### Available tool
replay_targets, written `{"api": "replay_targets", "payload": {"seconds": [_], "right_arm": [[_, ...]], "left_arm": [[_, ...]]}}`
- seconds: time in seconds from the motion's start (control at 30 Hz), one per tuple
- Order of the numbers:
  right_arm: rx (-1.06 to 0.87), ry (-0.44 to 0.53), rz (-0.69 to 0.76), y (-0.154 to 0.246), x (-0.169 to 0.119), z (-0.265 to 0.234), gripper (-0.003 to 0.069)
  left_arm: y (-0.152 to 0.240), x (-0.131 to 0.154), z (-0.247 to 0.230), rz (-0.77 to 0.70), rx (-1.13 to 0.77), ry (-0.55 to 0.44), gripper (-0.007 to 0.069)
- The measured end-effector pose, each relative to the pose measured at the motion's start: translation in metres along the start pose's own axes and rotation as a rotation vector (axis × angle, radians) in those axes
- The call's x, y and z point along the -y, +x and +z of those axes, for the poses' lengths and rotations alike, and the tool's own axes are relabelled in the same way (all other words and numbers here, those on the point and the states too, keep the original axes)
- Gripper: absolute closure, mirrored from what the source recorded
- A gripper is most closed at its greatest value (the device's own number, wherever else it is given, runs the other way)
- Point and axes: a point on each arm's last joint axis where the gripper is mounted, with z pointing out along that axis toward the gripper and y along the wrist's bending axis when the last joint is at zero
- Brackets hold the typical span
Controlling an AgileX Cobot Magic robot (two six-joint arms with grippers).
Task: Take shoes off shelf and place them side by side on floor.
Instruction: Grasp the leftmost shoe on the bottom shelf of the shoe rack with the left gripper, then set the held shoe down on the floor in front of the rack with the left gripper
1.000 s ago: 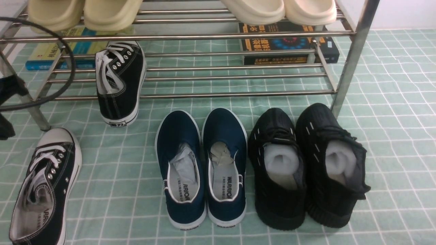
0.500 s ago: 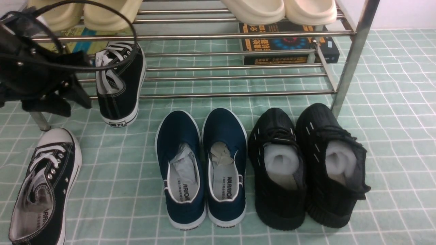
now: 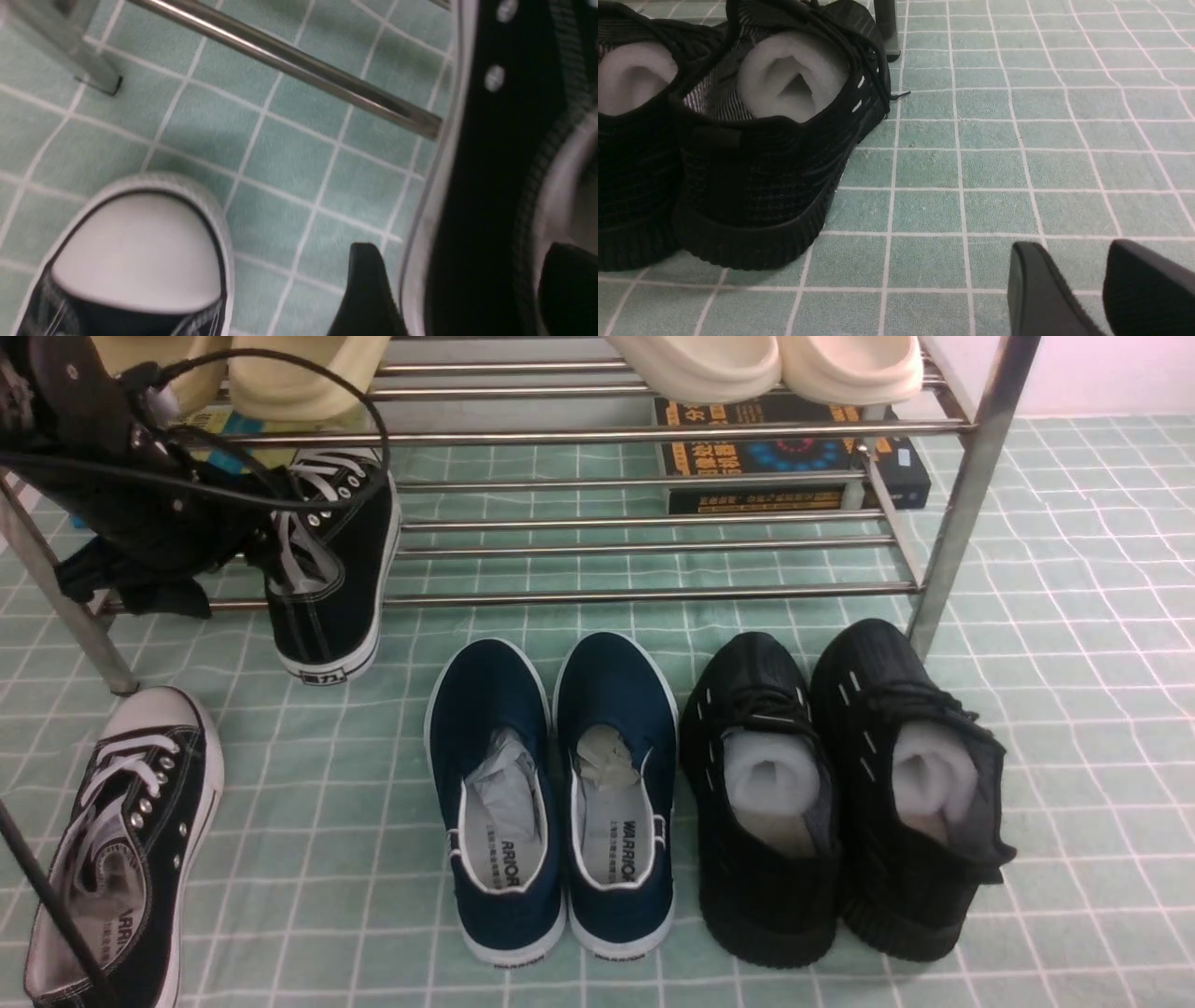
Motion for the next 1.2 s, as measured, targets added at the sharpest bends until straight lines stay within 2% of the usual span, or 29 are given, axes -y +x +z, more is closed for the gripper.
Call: {"api": "replay_targets", "payload": {"seconds": [0.13, 0.23, 0.3, 0.37, 0.4, 0.43, 0.47, 0.57, 0.97, 1.2], "right_arm": [[0.0, 0.0, 0.0, 0.0, 0.0, 0.0, 0.042], [0.0, 0.0, 0.0, 0.0, 0.0, 0.0, 0.042], [0.0, 0.0, 0.0, 0.0, 0.0, 0.0, 0.042], [0.0, 0.0, 0.0, 0.0, 0.0, 0.0, 0.042], [0.0, 0.0, 0.0, 0.0, 0.0, 0.0, 0.042], [0.0, 0.0, 0.0, 0.0, 0.0, 0.0, 0.042], [0.0, 0.0, 0.0, 0.0, 0.0, 0.0, 0.042], [0.0, 0.0, 0.0, 0.0, 0.0, 0.0, 0.042], [0.0, 0.0, 0.0, 0.0, 0.0, 0.0, 0.042], [0.0, 0.0, 0.0, 0.0, 0.0, 0.0, 0.042]], "left_arm": [[0.001, -0.001, 0.018, -0.001, -0.002, -0.003, 0.0164], [0.002, -0.002, 0.029, -0.002, -0.003, -0.005, 0.0209], [0.002, -0.002, 0.031, -0.004, -0.004, -0.004, 0.0274], [0.002, -0.001, 0.031, -0.007, -0.005, -0.001, 0.0375], [0.002, -0.001, 0.031, -0.009, -0.006, 0.0, 0.0386], [0.002, -0.001, 0.031, -0.014, -0.013, 0.001, 0.0484], [0.002, -0.001, 0.03, -0.013, -0.018, -0.001, 0.0529], [0.004, -0.001, 0.021, -0.018, -0.038, -0.001, 0.06], [0.019, -0.007, -0.096, 0.061, -0.113, -0.054, 0.0611], [0.041, -0.006, -0.121, 0.126, -0.197, -0.081, 0.0611]]}}
